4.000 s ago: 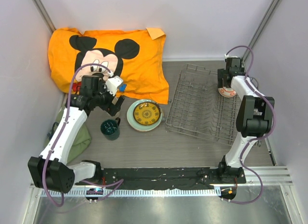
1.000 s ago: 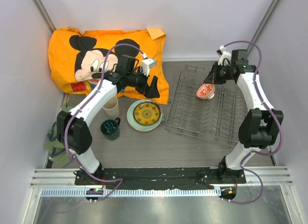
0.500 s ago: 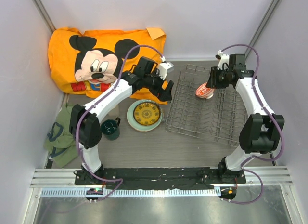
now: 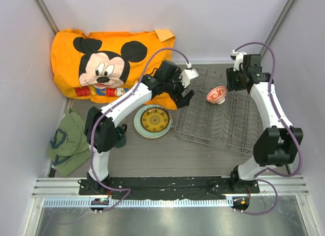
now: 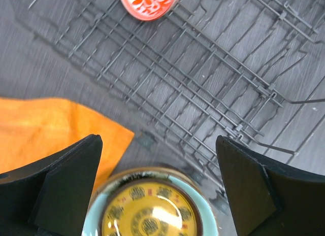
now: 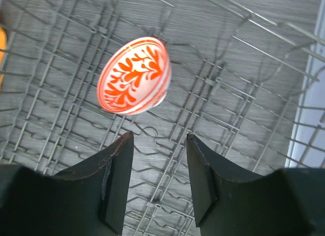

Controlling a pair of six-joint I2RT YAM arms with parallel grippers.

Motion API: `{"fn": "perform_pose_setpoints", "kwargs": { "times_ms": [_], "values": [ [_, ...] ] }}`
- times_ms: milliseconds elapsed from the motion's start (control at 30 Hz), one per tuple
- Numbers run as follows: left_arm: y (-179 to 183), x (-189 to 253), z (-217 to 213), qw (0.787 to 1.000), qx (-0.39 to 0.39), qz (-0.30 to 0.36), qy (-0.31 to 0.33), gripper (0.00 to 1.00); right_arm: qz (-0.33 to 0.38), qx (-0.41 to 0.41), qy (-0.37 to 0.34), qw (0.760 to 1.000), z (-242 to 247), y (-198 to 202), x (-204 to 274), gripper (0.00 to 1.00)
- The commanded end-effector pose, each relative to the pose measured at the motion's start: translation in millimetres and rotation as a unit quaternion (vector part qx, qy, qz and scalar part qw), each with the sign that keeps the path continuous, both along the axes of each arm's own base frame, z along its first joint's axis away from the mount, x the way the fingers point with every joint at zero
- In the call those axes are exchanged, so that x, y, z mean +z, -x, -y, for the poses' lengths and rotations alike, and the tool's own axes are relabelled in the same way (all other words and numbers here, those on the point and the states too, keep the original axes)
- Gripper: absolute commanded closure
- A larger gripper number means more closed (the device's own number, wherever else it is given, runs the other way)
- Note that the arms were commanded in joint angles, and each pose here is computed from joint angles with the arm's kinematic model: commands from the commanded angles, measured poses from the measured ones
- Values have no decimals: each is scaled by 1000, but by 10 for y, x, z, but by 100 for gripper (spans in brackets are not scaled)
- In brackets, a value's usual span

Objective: Unload the mixed dishes from the dish rack
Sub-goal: Pick up the bowl from the dish rack.

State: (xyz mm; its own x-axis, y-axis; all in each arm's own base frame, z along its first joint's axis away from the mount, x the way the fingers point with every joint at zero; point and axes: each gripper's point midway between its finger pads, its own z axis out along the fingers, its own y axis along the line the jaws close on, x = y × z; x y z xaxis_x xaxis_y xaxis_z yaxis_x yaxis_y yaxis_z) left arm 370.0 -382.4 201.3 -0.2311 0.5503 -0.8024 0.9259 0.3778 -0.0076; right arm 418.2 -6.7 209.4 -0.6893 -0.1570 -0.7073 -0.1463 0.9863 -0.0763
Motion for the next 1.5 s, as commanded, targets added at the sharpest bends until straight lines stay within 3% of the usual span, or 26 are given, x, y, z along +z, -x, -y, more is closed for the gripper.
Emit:
{"fn": "perform_pose_setpoints", "kwargs": {
  "times_ms": [0,400,667,900,1233,1467],
  "values": [
    [-73,139,312,996,-55,73,13,1,28,-55,17,998,160,70,99,49],
    [-259,109,988,985,-124,106,63,1,39,-91,-9,995,235,209,-68,49],
    [-268,-29,1388,963,-196,136,123,2,39,-108,-33,993,390,270,-156,49],
    [-448,-112,1715,949,-211,158,172,4,27,-111,-44,993,479,326,-268,49],
    [-576,-396,1895,941,-218,172,192,6,13,-98,-49,994,476,328,-372,49],
    [-562,-496,1948,939,-228,166,199,15,8,-97,-48,994,489,329,-406,50]
  ]
}}
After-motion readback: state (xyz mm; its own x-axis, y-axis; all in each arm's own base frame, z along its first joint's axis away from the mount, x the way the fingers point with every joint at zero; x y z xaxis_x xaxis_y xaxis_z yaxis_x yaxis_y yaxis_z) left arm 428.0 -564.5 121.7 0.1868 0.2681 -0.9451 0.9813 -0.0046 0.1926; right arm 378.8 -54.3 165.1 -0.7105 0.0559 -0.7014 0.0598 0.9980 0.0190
